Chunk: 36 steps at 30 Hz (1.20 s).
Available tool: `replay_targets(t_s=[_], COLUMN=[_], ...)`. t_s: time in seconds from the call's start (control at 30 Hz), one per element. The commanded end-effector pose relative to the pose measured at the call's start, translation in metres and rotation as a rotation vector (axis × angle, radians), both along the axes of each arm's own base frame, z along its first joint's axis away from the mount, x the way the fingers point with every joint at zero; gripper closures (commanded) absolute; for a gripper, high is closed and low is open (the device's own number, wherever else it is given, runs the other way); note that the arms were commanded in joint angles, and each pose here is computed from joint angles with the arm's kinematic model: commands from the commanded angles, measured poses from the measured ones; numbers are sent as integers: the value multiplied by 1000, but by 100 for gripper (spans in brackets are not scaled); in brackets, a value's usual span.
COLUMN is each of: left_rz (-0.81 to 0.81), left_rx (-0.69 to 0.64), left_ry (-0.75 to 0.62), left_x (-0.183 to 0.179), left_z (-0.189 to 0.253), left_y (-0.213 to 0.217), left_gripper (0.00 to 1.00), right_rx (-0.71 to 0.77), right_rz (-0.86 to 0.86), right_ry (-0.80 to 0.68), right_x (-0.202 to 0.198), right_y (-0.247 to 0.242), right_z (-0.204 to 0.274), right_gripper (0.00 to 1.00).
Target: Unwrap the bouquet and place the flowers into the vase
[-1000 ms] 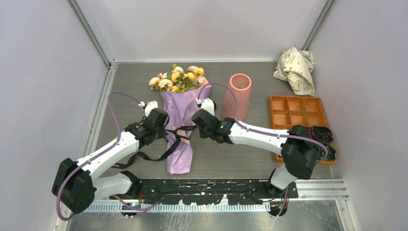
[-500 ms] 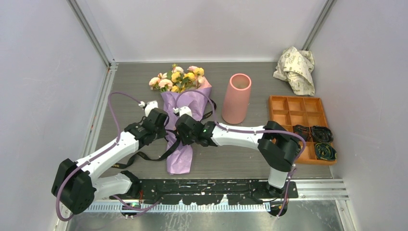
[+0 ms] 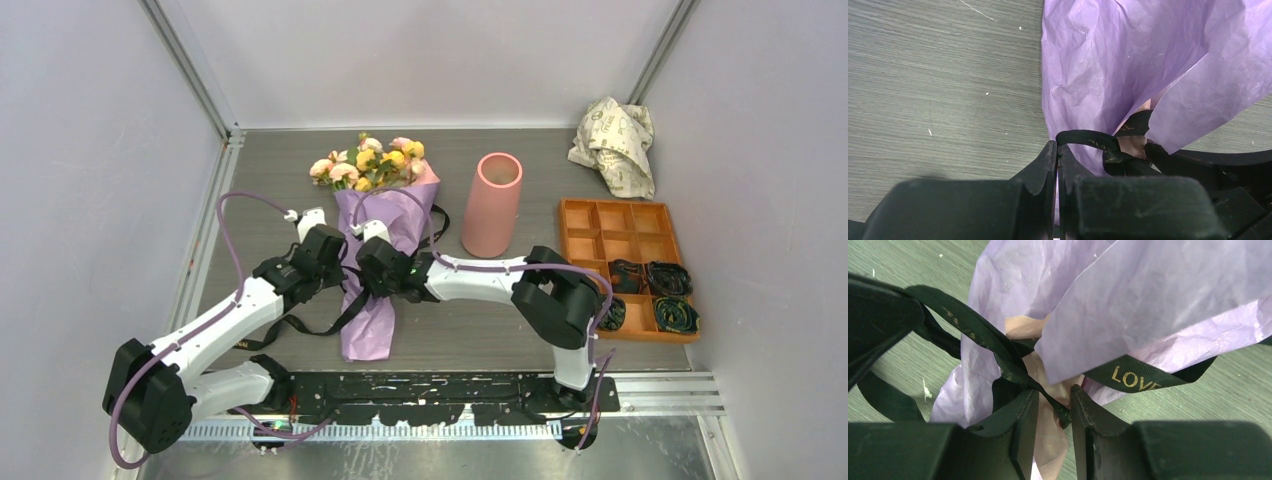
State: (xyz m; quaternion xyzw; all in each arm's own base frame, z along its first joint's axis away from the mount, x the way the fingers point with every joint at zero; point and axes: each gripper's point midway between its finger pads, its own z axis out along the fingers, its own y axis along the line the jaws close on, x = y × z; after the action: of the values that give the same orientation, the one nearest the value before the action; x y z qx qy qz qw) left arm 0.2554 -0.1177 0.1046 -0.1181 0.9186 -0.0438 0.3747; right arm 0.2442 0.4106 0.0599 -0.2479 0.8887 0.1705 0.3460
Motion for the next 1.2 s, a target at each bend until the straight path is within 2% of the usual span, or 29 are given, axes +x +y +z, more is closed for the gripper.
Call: replay_targets(t_s=[0.0, 0.07, 0.17, 0.2, 0.4, 0.73, 1.17], left_rz=[10, 9, 15, 21, 130, 300, 394], left_rx=[-26, -27, -25, -21, 13, -54, -20], left_ry=[-53, -53, -54, -54, -57, -35, 12], left_x=[9, 10, 12, 12, 18, 37, 49], left_z=[13, 13, 13, 13, 18, 17, 3], left_y=[-2, -3, -3, -2, 21, 54, 82], left_gripper=[96, 96, 96, 96, 96, 97, 97], right_rx=[81, 75, 63, 66, 37, -65, -190], right_rz=[-31, -32, -72, -90, -273, -485, -681], right_ry=[-110, -121, -142, -153, -231, -283, -185], right_x=[25, 28, 33, 34, 41, 35, 27], right_y=[21, 22, 16, 12, -37, -113, -197], right_z=[36, 37, 38, 41, 62, 65, 24], right_gripper=[66, 71, 94, 98, 99, 99, 99])
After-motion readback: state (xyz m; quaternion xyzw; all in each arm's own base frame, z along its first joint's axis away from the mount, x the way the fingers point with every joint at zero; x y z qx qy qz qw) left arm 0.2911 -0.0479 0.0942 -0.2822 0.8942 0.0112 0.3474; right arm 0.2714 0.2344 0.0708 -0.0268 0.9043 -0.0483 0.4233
